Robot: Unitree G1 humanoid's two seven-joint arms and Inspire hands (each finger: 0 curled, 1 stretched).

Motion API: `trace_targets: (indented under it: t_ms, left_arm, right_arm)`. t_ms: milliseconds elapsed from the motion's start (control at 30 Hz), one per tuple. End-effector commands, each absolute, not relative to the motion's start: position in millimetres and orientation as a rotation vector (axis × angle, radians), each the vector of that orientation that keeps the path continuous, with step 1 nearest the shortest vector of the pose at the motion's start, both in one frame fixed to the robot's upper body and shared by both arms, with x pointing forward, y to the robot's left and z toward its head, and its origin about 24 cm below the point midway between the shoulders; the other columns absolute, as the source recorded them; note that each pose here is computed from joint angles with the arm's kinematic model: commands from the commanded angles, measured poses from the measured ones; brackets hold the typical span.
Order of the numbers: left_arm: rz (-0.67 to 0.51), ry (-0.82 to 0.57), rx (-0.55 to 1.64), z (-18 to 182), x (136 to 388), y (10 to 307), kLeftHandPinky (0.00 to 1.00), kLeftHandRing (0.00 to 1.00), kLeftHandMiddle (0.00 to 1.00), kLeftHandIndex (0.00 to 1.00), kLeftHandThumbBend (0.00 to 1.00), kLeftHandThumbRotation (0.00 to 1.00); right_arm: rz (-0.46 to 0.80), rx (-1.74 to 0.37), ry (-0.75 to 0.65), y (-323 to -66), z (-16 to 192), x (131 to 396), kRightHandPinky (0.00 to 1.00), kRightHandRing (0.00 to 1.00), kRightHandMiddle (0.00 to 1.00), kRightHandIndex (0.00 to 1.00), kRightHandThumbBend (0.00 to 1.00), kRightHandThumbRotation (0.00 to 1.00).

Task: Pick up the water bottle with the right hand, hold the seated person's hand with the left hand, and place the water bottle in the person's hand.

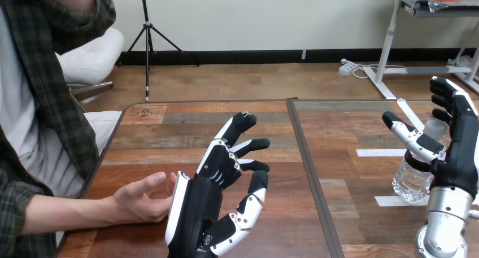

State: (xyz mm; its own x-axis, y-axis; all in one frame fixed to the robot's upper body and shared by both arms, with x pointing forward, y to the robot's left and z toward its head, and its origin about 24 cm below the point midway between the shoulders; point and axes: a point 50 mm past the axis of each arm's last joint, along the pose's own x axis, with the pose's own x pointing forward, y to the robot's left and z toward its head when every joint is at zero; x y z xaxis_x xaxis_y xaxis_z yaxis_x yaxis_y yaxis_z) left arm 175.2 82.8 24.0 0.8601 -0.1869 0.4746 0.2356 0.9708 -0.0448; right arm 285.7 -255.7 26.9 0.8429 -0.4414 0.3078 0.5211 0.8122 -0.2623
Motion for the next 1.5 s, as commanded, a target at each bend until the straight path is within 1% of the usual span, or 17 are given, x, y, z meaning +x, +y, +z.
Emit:
trace_targets:
  t_ms: [0,133,333,433,533,733,1000,1467]
  left_arm:
    - [-0.200,-0.553,-0.142,37.6,180.3,78.6,0.60,0.76,0.88,0.89,0.25,0.00]
    - [-0.199,-0.554,-0.142,37.6,180.3,78.6,0.60,0.76,0.88,0.89,0.25,0.00]
    - [-0.199,-0.553,-0.134,37.5,180.4,78.8,0.60,0.76,0.89,0.89,0.26,0.00]
    - [-0.200,-0.552,-0.134,37.4,180.4,78.7,0.60,0.76,0.89,0.89,0.26,0.00]
    - [-0.201,-0.551,-0.137,37.4,180.4,78.4,0.60,0.76,0.89,0.89,0.26,0.00]
    - [-0.204,-0.549,-0.144,37.5,180.4,77.6,0.60,0.76,0.89,0.88,0.26,0.00]
    - [-0.200,-0.547,-0.146,37.5,180.1,77.1,0.60,0.76,0.88,0.88,0.26,0.00]
    - [-0.200,-0.551,-0.143,37.6,180.4,76.4,0.59,0.76,0.88,0.89,0.25,0.00]
  right_arm:
    - [-0.499,-0.324,-0.333,-246.3,47.3,297.6,0.70,0.76,0.77,0.76,0.70,0.00]
    - [-0.492,-0.327,-0.337,-245.0,47.4,297.5,0.68,0.75,0.77,0.76,0.70,0.00]
    - [-0.474,-0.305,-0.339,-242.2,47.4,297.3,0.71,0.78,0.79,0.76,0.69,0.00]
    - [-0.466,-0.294,-0.343,-240.9,47.5,297.0,0.74,0.80,0.80,0.76,0.69,0.00]
    - [-0.457,-0.286,-0.348,-239.4,47.7,296.8,0.73,0.78,0.79,0.76,0.69,0.00]
    - [-0.436,-0.265,-0.344,-236.3,47.3,296.4,0.74,0.79,0.79,0.75,0.68,0.00]
    - [-0.405,-0.257,-0.347,-228.9,46.8,294.3,0.72,0.77,0.77,0.75,0.66,0.00]
    - [-0.346,-0.240,-0.336,-216.0,41.5,288.9,0.76,0.79,0.79,0.76,0.64,0.00]
